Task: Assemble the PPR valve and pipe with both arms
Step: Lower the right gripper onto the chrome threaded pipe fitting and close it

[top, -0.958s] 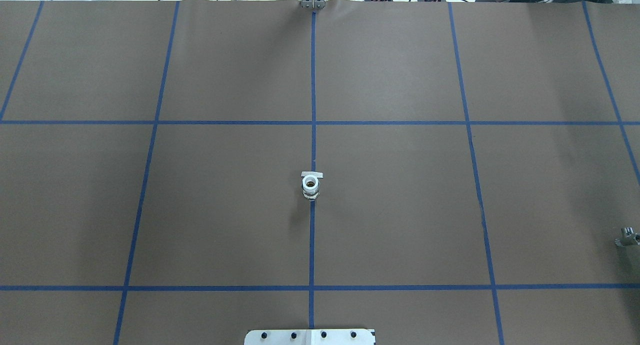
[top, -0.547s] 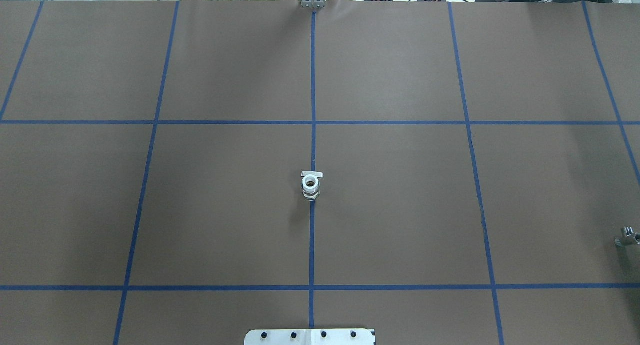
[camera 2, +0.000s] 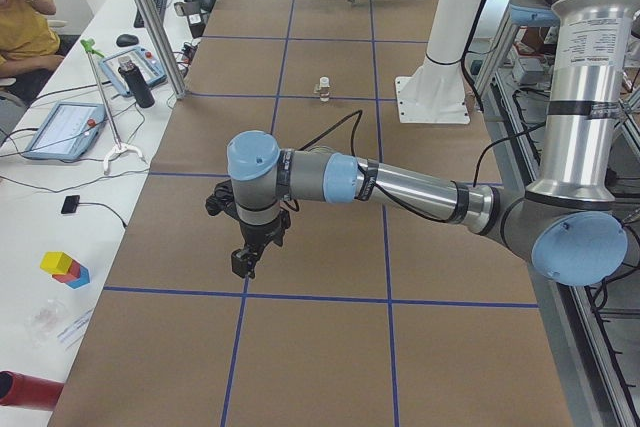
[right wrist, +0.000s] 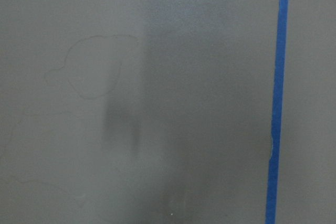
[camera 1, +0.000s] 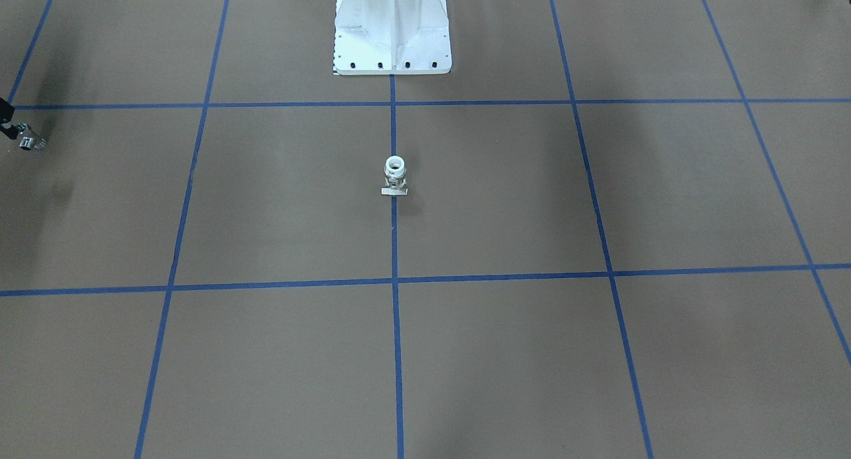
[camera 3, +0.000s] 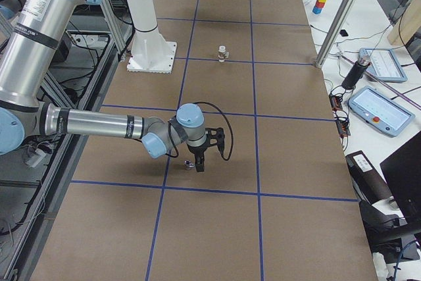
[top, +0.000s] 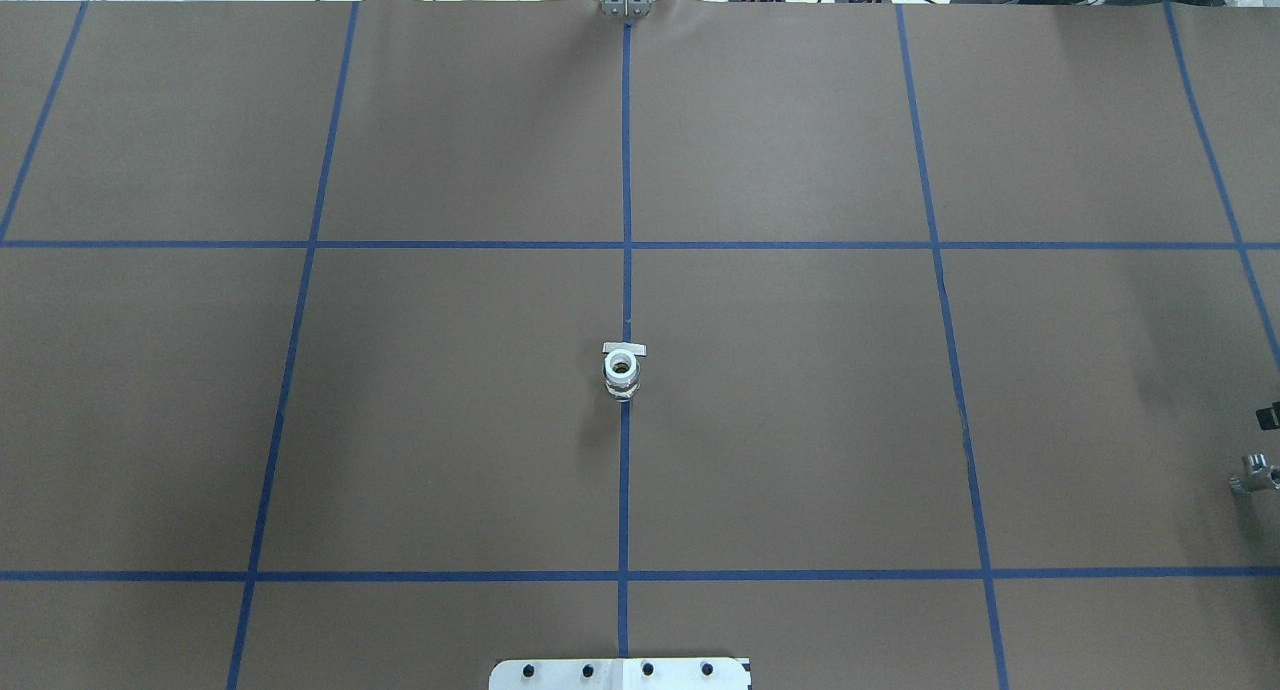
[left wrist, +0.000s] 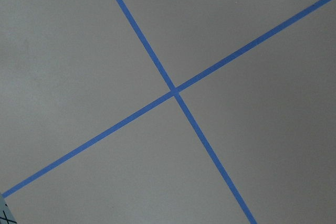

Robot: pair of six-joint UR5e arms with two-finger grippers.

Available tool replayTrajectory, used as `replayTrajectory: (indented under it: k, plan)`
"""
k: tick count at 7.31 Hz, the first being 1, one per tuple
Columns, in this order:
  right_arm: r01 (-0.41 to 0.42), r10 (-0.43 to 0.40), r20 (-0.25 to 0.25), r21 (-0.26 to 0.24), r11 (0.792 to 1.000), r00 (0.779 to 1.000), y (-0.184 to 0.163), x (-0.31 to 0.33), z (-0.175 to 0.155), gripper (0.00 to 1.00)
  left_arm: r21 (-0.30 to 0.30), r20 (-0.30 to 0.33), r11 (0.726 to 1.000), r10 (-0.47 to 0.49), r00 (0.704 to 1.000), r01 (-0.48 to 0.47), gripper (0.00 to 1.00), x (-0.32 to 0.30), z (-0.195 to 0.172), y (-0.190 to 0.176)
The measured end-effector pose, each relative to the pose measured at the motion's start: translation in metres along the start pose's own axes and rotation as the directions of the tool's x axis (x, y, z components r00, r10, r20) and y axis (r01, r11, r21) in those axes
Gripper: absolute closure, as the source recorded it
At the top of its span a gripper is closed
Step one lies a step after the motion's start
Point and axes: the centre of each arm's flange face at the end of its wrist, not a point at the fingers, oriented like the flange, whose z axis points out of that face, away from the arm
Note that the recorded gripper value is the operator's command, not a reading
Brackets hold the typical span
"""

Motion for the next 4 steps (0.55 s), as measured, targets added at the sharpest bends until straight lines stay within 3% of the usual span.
replayTrajectory:
  k: [4]
  plan:
    - [0.095,-0.094,-0.025,0.004,0.996,0.995,0.026,-0.012,0.036,0.05,0.019,0.011,1.000,0.017,1.000,-0.018,0.00,-0.001,0.003,0.004]
